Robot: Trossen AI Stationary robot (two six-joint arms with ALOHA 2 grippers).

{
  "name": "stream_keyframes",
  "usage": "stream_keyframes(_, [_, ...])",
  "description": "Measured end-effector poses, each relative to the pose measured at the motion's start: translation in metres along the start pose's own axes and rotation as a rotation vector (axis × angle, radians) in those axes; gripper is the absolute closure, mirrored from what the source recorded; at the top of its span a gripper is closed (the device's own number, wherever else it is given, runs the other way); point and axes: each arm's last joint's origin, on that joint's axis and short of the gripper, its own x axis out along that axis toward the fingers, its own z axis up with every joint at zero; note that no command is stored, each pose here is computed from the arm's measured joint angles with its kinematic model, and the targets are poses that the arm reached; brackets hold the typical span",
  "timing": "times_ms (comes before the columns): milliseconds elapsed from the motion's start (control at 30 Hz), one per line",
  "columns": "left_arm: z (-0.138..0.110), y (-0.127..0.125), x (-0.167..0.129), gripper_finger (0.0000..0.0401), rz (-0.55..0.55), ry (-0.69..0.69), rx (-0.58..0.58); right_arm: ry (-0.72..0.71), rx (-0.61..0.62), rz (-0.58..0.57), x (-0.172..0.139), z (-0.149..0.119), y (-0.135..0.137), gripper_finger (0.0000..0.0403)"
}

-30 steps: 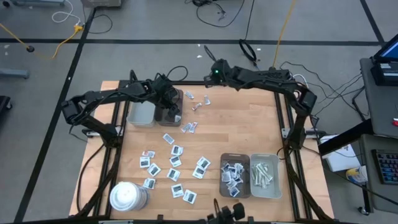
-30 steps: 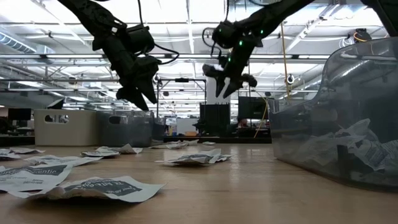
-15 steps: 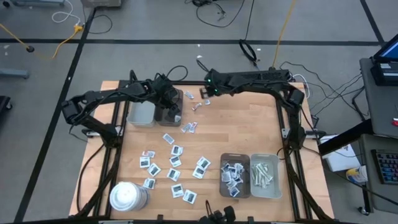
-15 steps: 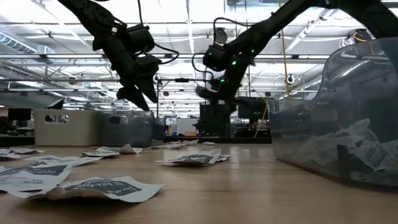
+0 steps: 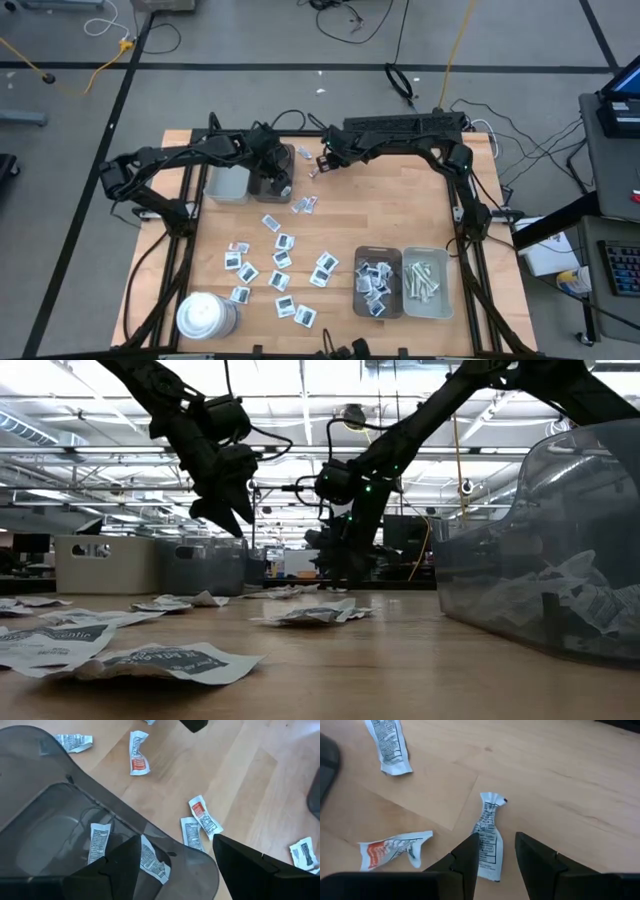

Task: Pick & Place First Aid Supplies
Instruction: Put the white ointment pack into the top black bin

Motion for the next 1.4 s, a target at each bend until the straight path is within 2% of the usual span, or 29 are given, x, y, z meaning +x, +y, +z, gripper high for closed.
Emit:
stream_keyframes(267, [0.0,-0.002,0.001,0.015,-0.004,0.002,0.005,0.025,-0.061,-0.007,0.001,-0.005,0.002,0.0292])
stream_keyframes(500, [0.0,-0.002,0.001,0.015,0.007,0.0,0.005,0.134,-0.114,0.028,-0.001,-0.011,0.0,0.0392])
stream_keyframes(767, [0.0,-0.001,0.0,0.015,0.007,0.0,0.006,0.179,-0.153,0.015,-0.01,-0.015,-0.001,0.0402])
stream_keyframes(933, [0.0,-0.001,0.0,0.015,0.008,-0.001,0.013,0.112,-0.204,0.042,-0.047,-0.006,0.004,0.0402])
stream_keyframes(1100, [0.0,-0.001,0.0,0.015,0.006,-0.002,0.042,0.029,-0.316,0.095,-0.09,0.002,0.008,0.0403])
stream_keyframes(1267, [0.0,-0.002,0.0,0.015,0.0,-0.006,0.061,-0.018,-0.466,0.234,-0.131,0.002,0.016,0.0403])
stream_keyframes(1400, [0.003,-0.003,0.0,0.015,-0.032,-0.026,0.067,-0.029,-0.575,0.321,-0.149,-0.004,0.023,0.0403])
